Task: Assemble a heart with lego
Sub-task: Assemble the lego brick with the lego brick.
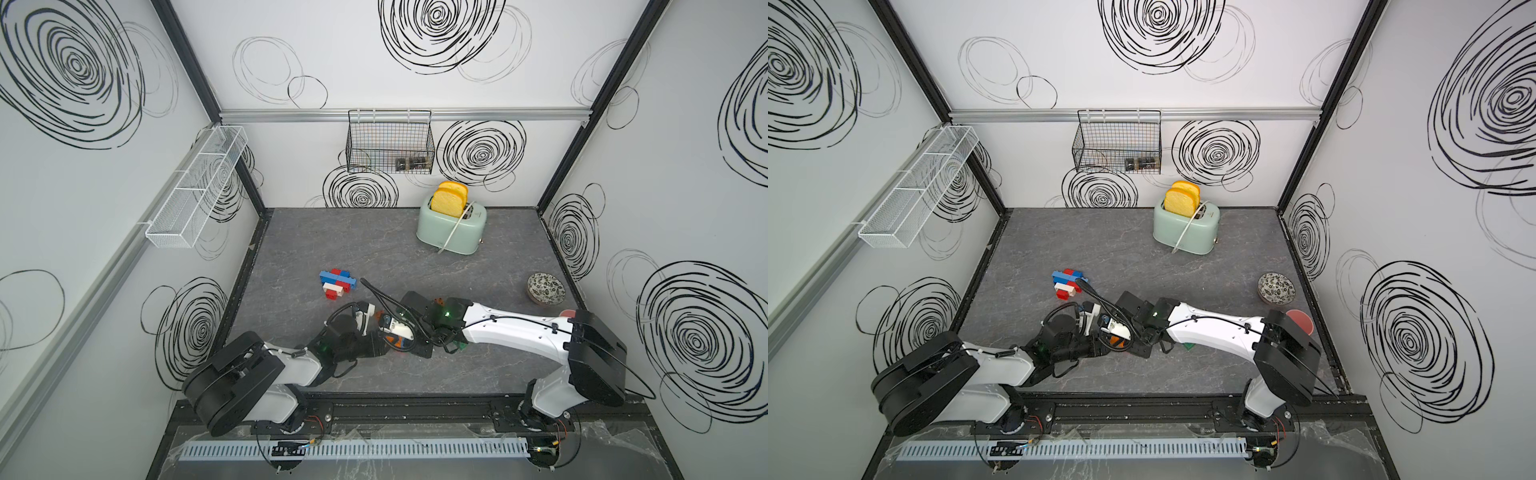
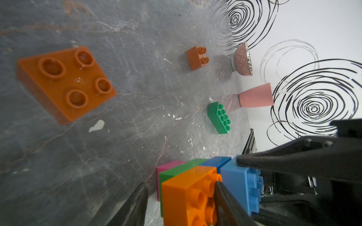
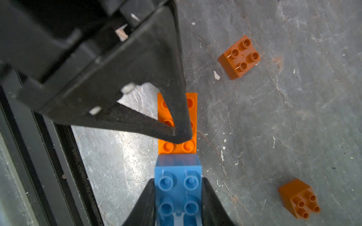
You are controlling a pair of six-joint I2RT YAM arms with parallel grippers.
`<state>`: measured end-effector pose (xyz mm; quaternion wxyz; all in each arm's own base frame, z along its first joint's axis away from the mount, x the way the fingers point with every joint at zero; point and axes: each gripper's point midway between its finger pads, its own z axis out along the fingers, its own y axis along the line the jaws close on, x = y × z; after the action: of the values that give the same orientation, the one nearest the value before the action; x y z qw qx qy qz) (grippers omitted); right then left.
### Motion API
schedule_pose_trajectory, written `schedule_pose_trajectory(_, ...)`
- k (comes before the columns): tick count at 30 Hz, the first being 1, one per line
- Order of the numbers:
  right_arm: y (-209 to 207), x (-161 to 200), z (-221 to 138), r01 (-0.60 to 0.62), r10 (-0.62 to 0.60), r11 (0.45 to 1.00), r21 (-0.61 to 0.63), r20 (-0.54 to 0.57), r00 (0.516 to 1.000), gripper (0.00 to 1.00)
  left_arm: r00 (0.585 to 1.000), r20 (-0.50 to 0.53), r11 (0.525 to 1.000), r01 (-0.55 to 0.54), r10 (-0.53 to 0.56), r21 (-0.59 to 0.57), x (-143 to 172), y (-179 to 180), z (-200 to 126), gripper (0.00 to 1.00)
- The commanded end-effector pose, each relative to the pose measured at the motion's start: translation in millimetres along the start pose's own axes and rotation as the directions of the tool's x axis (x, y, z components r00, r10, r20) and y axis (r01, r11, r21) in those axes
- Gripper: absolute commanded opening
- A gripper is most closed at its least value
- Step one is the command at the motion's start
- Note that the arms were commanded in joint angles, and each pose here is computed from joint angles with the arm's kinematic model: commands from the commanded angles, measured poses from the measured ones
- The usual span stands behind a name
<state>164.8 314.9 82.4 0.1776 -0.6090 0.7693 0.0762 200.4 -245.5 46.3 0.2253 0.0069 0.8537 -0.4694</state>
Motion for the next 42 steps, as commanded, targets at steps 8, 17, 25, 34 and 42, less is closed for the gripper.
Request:
schedule_pose_trajectory(8,22,58,30,-0.042,0.007,0.989,-0.144,-0.234,0.972,0.29,0.999,-0.034,0.998,0.028,-0.029,-0.056,14,17,-2,0.58)
schedule_pose_trajectory(17,14,75,46,-0.021,-0.002,0.997,-0.076,-0.286,0.958,0.29,0.999,-0.038,0.998,0.026,-0.028,-0.051,14,16,-1,0.58)
schedule_pose_trajectory(25,5,52,21,0.037,-0.033,0.999,0.018,-0.193,0.981,0.29,0.999,-0.04,0.998,0.024,-0.027,-0.06,14,18,0,0.58)
schedule_pose_trajectory(34,13,50,14,0.036,-0.036,0.999,-0.005,-0.174,0.984,0.29,0.999,-0.042,0.998,0.029,-0.031,-0.062,15,19,0,0.58)
schedule_pose_trajectory(42,10,51,16,-0.02,0.013,0.999,-0.036,-0.173,0.985,0.29,0.999,-0.043,0.998,0.029,-0.032,-0.061,16,19,0,0.58)
